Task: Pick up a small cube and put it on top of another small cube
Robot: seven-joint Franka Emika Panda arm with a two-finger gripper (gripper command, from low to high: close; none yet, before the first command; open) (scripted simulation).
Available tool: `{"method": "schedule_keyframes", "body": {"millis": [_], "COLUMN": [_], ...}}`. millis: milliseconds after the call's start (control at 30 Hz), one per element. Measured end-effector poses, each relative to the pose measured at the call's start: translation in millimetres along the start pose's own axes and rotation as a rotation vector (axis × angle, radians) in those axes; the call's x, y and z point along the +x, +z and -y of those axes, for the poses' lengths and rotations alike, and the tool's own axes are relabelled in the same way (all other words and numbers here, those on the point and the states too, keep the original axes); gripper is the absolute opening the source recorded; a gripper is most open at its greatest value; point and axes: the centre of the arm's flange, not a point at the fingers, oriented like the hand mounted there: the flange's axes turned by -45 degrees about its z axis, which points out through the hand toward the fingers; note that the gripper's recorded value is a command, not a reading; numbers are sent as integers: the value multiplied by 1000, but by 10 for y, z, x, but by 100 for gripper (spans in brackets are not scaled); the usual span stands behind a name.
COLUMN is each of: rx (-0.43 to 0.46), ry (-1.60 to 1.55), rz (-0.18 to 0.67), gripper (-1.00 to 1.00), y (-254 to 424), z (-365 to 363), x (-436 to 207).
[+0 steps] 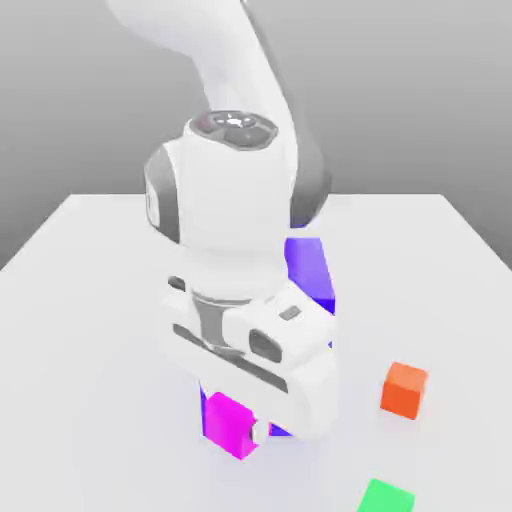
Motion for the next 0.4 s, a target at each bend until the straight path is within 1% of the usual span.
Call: {"method": "schedule_keyframes", "body": {"millis": [100,167,267,300,400], "rx": [0,30,39,41,41], "ry": [-41,-75,-84,-84,-84], "rz": [-25,-25,-25,-26,-26], "gripper": [-100,-100,-100,100,100], "y": [59,257,675,772,772], "z": [-585,-652,-654,-646,-645], "x": [414,529,569,576,576]}}
